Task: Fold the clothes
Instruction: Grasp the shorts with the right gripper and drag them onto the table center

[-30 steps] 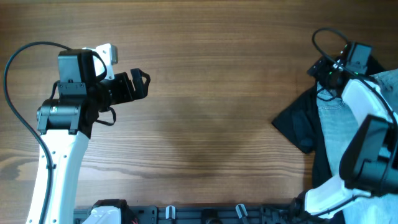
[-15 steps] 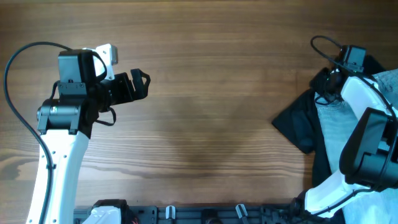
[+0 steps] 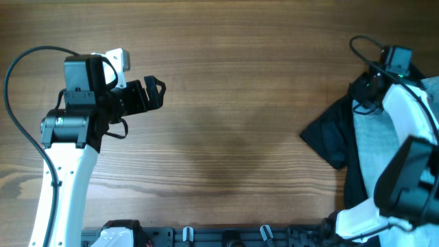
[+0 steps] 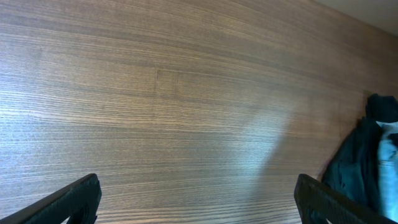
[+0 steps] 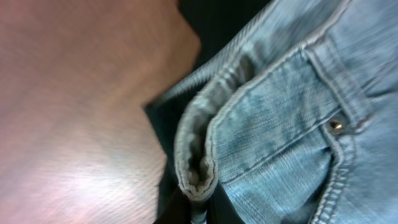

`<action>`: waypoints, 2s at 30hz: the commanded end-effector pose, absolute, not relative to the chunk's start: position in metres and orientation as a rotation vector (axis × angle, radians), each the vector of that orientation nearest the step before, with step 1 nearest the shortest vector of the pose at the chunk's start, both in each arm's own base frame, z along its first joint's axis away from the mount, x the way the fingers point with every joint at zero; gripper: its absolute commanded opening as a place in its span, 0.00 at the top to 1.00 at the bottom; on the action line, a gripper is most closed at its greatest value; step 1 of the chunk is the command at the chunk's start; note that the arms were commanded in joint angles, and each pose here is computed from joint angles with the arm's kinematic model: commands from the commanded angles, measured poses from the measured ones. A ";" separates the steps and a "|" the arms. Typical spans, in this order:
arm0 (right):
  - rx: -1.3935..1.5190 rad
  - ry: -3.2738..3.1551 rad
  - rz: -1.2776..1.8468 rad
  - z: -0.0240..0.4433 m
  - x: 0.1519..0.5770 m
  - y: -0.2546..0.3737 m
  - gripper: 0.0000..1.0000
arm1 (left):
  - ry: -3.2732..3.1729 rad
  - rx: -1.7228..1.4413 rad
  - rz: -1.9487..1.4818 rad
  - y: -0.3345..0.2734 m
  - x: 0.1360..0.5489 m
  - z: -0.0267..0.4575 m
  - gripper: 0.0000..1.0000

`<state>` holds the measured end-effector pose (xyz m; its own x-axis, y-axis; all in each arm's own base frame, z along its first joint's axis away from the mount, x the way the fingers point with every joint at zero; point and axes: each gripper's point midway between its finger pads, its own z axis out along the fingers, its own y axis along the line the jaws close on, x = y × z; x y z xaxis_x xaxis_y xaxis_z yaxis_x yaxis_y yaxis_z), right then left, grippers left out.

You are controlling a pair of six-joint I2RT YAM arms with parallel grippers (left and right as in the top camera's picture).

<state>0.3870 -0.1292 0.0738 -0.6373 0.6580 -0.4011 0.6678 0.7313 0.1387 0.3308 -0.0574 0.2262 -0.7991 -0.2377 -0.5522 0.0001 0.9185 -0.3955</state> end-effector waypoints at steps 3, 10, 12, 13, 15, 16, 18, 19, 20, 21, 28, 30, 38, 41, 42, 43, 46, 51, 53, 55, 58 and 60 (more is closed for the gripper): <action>0.912 2.277 -0.012 0.162 0.406 -0.136 0.96 | 2.432 -0.160 -0.522 -0.058 0.333 0.235 0.00; 0.437 2.037 0.448 0.325 0.436 -0.042 0.96 | 2.378 -0.151 -0.509 -0.056 0.332 0.253 0.00; 0.278 1.998 0.537 0.370 0.433 0.013 0.96 | 2.311 -0.270 -0.480 -0.040 0.330 0.275 0.00; 0.212 1.994 0.573 0.382 0.430 0.039 0.96 | 2.287 -0.309 -0.483 -0.035 0.329 0.283 0.00; 0.055 1.997 0.672 0.393 0.420 0.107 0.96 | 2.194 -0.380 -0.471 -0.018 0.322 0.312 0.00; 0.019 2.014 0.709 0.390 0.414 0.135 0.96 | 2.154 -0.396 -0.455 -0.010 0.318 0.324 0.00; -0.148 2.110 0.793 0.361 0.391 0.229 0.96 | 2.040 -0.468 -0.363 0.020 0.301 0.355 0.00; -0.219 2.145 0.816 0.347 0.381 0.259 0.90 | 2.006 -0.489 -0.337 0.028 0.296 0.364 0.00; -0.294 2.179 0.842 0.333 0.369 0.289 0.70 | 1.966 -0.510 -0.313 0.036 0.288 0.373 0.00; -0.367 2.216 0.846 0.316 0.356 0.317 0.47 | 1.934 -0.527 -0.292 0.043 0.281 0.380 0.00; -0.291 2.202 0.619 0.313 0.367 0.297 0.25 | 1.954 -0.506 -0.312 0.042 0.275 0.377 0.00; -0.210 2.182 0.567 0.329 0.372 0.262 0.25 | 2.026 -0.427 -0.423 0.022 0.288 0.364 0.00; 0.078 2.205 0.418 0.356 0.362 0.134 0.25 | 2.521 -0.024 -0.598 -0.070 0.362 0.226 0.04; 0.117 2.275 0.370 0.343 0.351 0.116 0.25 | 2.664 0.031 -0.652 -0.102 0.399 0.146 0.23; 0.119 2.297 0.360 0.339 0.348 0.114 0.25 | 2.683 0.037 -0.650 -0.106 0.411 0.123 0.27; 0.119 2.307 0.355 0.337 0.347 0.113 0.25 | 2.696 0.029 -0.650 -0.107 0.415 0.113 0.20; 0.120 2.328 0.345 0.333 0.343 0.112 0.25 | 2.759 -0.053 -0.661 -0.108 0.424 0.073 0.05; 0.132 2.336 0.324 0.330 0.342 0.109 0.25 | 2.823 -0.078 -0.663 -0.108 0.429 0.026 0.33; 0.136 2.344 0.307 0.328 0.342 0.106 0.25 | 2.855 -0.092 -0.628 -0.104 0.427 0.011 0.47; 0.141 2.349 0.297 0.327 0.342 0.105 0.25 | 2.882 -0.110 -0.558 -0.096 0.426 0.000 0.68; 0.142 2.359 0.288 0.324 0.341 0.104 0.25 | 2.921 -0.128 -0.505 -0.090 0.423 -0.016 0.71; 0.143 2.362 0.283 0.324 0.341 0.103 0.25 | 2.960 -0.155 -0.470 -0.086 0.418 -0.030 0.90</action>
<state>0.3383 0.1091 0.3236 -0.7263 0.1833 -0.6625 -0.0008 0.9636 0.2675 0.4257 -0.1007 0.0053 -0.9764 -0.1061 -0.1880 -0.0229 0.9169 -0.3985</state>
